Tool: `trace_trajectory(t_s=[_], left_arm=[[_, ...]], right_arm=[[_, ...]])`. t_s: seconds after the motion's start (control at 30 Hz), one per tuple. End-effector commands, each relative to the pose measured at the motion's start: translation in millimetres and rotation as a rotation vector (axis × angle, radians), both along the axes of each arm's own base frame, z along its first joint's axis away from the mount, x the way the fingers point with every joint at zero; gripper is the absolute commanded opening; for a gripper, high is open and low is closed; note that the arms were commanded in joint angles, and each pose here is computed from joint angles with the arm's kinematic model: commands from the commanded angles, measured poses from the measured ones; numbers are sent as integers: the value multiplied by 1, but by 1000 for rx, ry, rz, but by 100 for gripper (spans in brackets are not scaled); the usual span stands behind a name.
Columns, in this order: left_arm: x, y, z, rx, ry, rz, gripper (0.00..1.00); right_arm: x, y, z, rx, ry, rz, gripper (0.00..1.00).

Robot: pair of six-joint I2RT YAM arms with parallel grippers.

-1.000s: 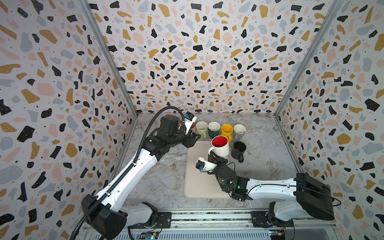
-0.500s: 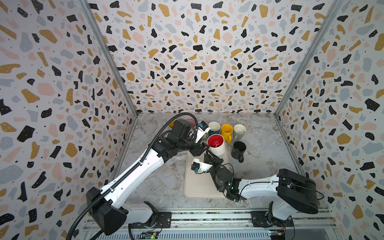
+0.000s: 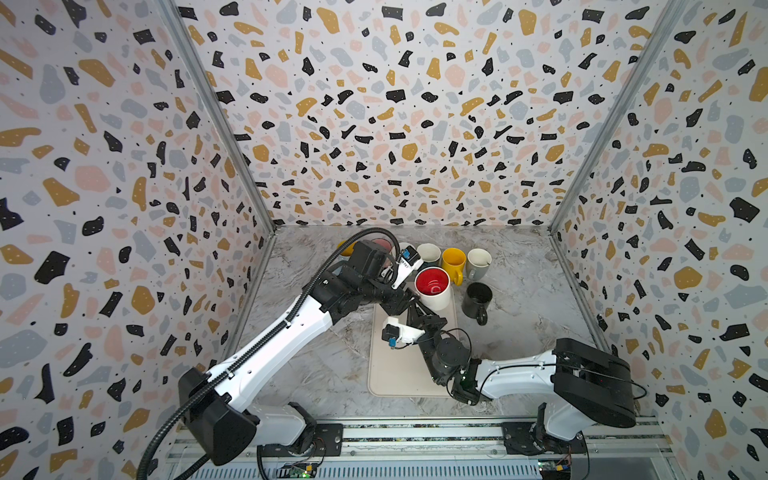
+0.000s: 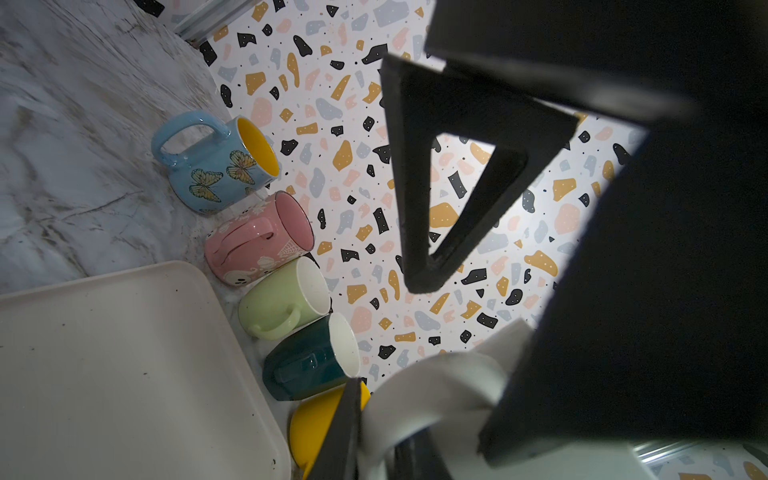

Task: Turn the mug right side up
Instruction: 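Close the left gripper on the white mug's rim while the right gripper holds it, then carry the white mug toward the blue mug with the left gripper while the right withdraws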

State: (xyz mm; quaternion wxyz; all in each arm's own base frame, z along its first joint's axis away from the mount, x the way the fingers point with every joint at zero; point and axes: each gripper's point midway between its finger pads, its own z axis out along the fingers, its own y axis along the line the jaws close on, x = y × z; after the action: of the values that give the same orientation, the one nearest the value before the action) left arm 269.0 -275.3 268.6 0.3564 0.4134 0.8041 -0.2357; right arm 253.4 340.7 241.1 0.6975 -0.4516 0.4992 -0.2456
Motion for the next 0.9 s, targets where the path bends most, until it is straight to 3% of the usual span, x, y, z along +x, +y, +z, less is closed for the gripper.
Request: trace_trajectory(t_s=[0.0,0.27,0.47,0.87], left_arm=[[0,-8,0,-18,-3,-24,56],[0,-10,-11,3,20,-33,55],[0,-11,-17,12,37,-40,43],[-5,-11,-28,23,73,-54,0]], right_arm=[[-4,-2,46,141,-62,8,0],[-6,3,51,154,-67,19,0],[-7,6,54,162,-71,26,0],[-7,7,54,169,-72,18,0]])
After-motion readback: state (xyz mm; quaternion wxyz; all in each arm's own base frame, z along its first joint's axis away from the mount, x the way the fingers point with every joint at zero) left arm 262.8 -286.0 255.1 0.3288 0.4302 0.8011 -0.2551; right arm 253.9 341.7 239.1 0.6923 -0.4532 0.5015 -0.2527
